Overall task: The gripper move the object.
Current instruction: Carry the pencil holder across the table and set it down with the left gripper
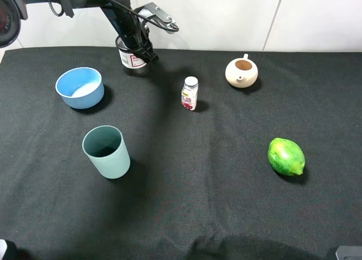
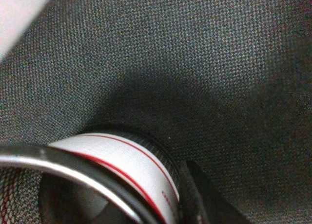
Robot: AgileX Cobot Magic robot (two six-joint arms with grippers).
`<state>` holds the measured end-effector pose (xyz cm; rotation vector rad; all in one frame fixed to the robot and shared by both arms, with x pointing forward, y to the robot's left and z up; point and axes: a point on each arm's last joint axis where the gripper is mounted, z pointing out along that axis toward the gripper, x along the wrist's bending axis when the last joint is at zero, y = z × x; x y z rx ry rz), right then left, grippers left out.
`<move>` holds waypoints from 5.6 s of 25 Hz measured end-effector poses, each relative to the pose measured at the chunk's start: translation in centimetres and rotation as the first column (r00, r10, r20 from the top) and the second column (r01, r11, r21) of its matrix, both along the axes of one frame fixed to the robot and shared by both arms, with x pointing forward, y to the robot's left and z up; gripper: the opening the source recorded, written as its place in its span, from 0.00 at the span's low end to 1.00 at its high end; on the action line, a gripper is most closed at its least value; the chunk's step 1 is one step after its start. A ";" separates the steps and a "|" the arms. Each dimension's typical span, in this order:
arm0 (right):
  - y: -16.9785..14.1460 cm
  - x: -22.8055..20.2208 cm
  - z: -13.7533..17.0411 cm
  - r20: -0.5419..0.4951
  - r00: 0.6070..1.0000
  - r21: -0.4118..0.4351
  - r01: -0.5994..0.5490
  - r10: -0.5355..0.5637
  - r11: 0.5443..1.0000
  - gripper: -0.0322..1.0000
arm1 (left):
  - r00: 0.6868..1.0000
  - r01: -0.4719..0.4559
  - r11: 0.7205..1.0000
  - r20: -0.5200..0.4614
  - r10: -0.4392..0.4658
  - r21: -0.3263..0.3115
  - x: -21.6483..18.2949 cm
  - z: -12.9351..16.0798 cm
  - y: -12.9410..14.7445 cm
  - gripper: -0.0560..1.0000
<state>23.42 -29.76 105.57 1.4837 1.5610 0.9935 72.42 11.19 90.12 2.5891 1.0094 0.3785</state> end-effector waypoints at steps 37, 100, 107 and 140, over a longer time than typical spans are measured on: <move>0.0 0.0 0.0 0.000 1.000 0.000 0.000 0.000 1.000 0.70 | 0.996 -0.036 0.999 -0.078 0.037 0.015 -4.8 11.2 -0.9 0.25; 0.0 0.0 0.0 0.000 1.000 0.000 0.000 0.000 1.000 0.70 | 0.896 0.411 0.911 -0.200 -0.396 0.036 -29.3 15.0 -18.0 0.25; 0.0 0.0 0.0 0.000 1.000 0.000 0.000 0.000 1.000 0.70 | 0.885 0.413 0.910 -0.249 -0.392 0.036 -30.1 12.8 -17.8 0.25; 0.0 0.0 0.0 0.000 1.000 0.000 0.000 0.000 1.000 0.70 | 0.903 0.411 0.910 -0.112 -0.414 -0.047 -33.5 5.8 -11.2 0.25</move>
